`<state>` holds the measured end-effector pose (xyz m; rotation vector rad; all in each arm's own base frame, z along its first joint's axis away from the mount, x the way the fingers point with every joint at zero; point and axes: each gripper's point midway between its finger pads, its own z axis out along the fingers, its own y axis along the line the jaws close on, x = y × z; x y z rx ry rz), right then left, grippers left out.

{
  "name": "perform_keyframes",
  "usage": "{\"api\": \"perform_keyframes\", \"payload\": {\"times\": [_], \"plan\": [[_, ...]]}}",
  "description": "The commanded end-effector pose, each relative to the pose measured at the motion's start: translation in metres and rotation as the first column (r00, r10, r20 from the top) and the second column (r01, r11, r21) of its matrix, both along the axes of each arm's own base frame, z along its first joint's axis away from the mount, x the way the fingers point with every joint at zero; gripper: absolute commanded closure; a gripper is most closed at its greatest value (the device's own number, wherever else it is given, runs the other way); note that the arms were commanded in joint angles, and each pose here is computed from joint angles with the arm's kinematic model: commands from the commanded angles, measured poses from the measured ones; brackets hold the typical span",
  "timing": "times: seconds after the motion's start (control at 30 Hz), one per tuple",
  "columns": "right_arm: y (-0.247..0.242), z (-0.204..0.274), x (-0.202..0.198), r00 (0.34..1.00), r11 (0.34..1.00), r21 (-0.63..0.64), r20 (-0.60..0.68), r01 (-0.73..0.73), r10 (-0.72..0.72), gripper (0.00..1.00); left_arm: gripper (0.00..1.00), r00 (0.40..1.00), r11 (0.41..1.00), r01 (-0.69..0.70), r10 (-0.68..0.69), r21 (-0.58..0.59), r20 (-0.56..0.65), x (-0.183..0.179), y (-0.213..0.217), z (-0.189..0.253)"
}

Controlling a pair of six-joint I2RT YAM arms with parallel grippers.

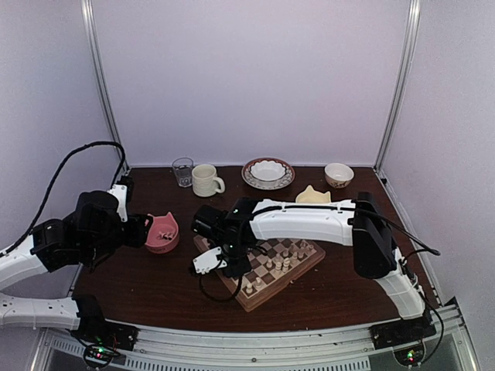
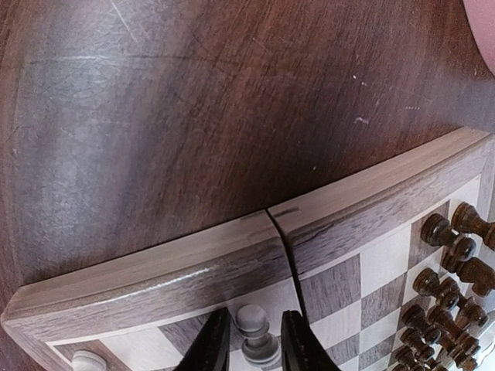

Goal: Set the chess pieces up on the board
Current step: Pick up the pawn from the chessboard.

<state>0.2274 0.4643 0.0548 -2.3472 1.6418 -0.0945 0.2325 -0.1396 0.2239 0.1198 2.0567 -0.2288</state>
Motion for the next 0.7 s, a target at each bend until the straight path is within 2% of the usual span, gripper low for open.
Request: {"api": "perform_keyframes", "payload": {"times": [0.0,0.17,0.33,0.47,0.67], "plan": [[-0.008,-0.008,0.004,1.0,0.998,-0.059,-0.006,-0.002,0.001,0.75,0.53,1.0,1.0,-0.013,0.013,-0.007,0.01,0.004,0.0,0.002],[-0.011,-0.013,0.003,1.0,0.997,-0.081,-0.019,-0.009,0.008,0.77,0.53,1.0,1.0,-0.01,0.01,-0.001,0.005,0.004,-0.002,0.001],[-0.011,-0.011,0.002,1.0,0.997,-0.082,-0.029,-0.008,0.006,0.86,0.53,1.0,1.0,-0.007,0.007,-0.001,0.004,0.004,-0.002,0.001],[-0.004,0.002,0.004,1.0,0.999,-0.032,-0.012,0.009,-0.009,0.94,0.53,1.0,1.0,-0.006,0.006,-0.003,0.005,0.004,-0.002,0.001],[0.008,0.031,-0.001,0.999,0.995,0.089,-0.032,0.035,-0.032,0.97,0.53,1.0,1.0,-0.003,0.003,-0.007,0.006,0.005,-0.004,0.001]]}}
